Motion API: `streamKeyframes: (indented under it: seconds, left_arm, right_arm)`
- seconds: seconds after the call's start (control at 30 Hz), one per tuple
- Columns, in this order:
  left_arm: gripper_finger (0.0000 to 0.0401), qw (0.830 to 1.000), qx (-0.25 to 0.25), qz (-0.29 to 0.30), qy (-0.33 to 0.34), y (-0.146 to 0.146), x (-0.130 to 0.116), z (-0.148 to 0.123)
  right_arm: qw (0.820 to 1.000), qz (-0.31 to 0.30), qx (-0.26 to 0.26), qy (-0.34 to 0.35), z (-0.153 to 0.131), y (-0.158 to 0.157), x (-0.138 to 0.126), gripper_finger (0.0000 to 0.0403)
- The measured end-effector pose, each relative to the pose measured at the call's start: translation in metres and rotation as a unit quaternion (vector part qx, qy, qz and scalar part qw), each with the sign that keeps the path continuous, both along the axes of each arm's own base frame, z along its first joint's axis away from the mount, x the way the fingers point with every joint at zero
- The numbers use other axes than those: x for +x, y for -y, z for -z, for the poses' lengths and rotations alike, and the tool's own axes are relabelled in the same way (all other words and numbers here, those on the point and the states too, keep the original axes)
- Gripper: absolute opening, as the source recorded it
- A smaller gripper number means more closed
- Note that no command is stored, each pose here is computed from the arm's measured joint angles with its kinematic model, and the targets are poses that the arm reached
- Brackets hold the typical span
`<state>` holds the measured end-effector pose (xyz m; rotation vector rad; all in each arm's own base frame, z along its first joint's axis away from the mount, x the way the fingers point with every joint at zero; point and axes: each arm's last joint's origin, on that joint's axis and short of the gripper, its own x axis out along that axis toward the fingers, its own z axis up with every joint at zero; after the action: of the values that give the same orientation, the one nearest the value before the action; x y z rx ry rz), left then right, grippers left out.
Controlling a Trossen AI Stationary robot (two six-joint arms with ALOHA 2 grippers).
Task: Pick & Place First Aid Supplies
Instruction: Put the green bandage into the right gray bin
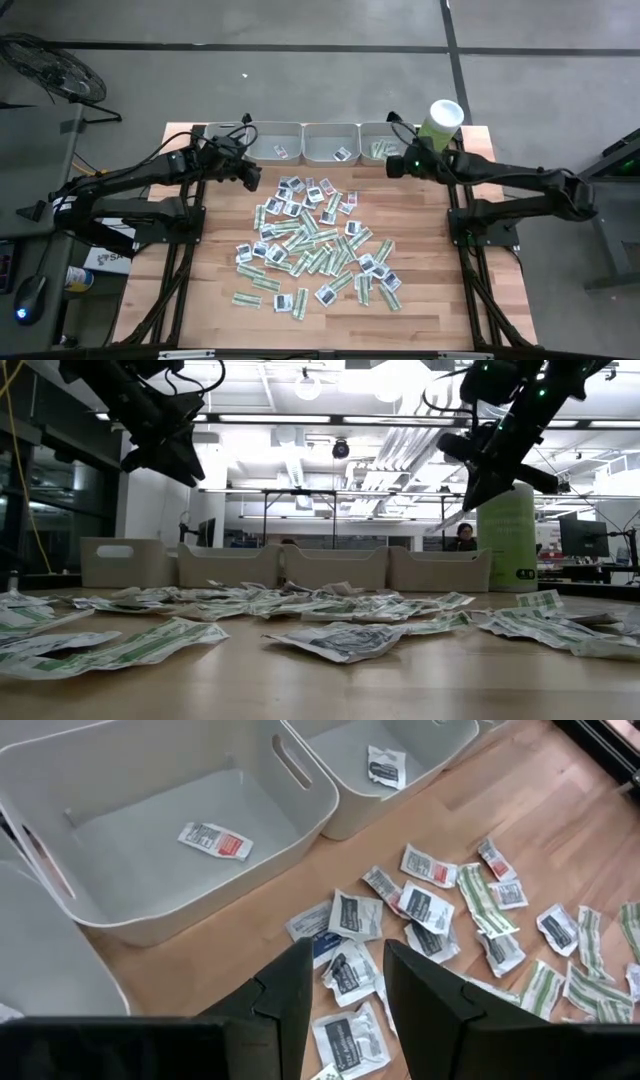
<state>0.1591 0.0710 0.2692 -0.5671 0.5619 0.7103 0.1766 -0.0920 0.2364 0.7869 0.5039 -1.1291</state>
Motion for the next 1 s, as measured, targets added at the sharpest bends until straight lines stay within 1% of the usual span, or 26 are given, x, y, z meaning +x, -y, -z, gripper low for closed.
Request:
streamKeyframes:
  seconds: [0.27,0.37,0.47,0.57,0.67,0.77,1.0]
  left_arm:
    - [0.0124,1.000,-0.001,-0.004,0.001,0.000,0.000,0.000]
    - [0.0124,1.000,-0.001,-0.004,0.001,0.000,0.000,0.000]
    - [0.0124,1.000,-0.001,-0.005,0.001,0.000,0.000,0.000]
    - [0.0124,1.000,-0.001,-0.005,0.001,0.000,0.000,0.000]
    - [0.0124,1.000,-0.002,-0.005,0.001,0.000,0.000,0.000]
    - [0.0124,1.000,-0.002,-0.006,0.001,0.000,0.000,0.000]
    - [0.0124,1.000,-0.003,-0.006,0.002,0.000,0.000,0.000]
  right_arm:
    - [0.992,-0.083,-0.068,-0.069,-0.005,0.027,-0.009,0.0000]
    - [0.985,-0.114,-0.093,-0.094,-0.005,0.038,-0.009,0.0000]
    - [0.976,-0.149,-0.107,-0.119,0.001,0.049,-0.005,0.0000]
    - [0.968,-0.177,-0.110,-0.138,0.013,0.060,0.004,0.0000]
    - [0.966,-0.175,-0.107,-0.159,0.025,0.069,0.010,0.0000]
    - [0.966,-0.171,-0.099,-0.165,0.035,0.077,0.013,0.0000]
    - [0.971,-0.174,-0.054,-0.157,0.056,0.090,0.016,0.0000]
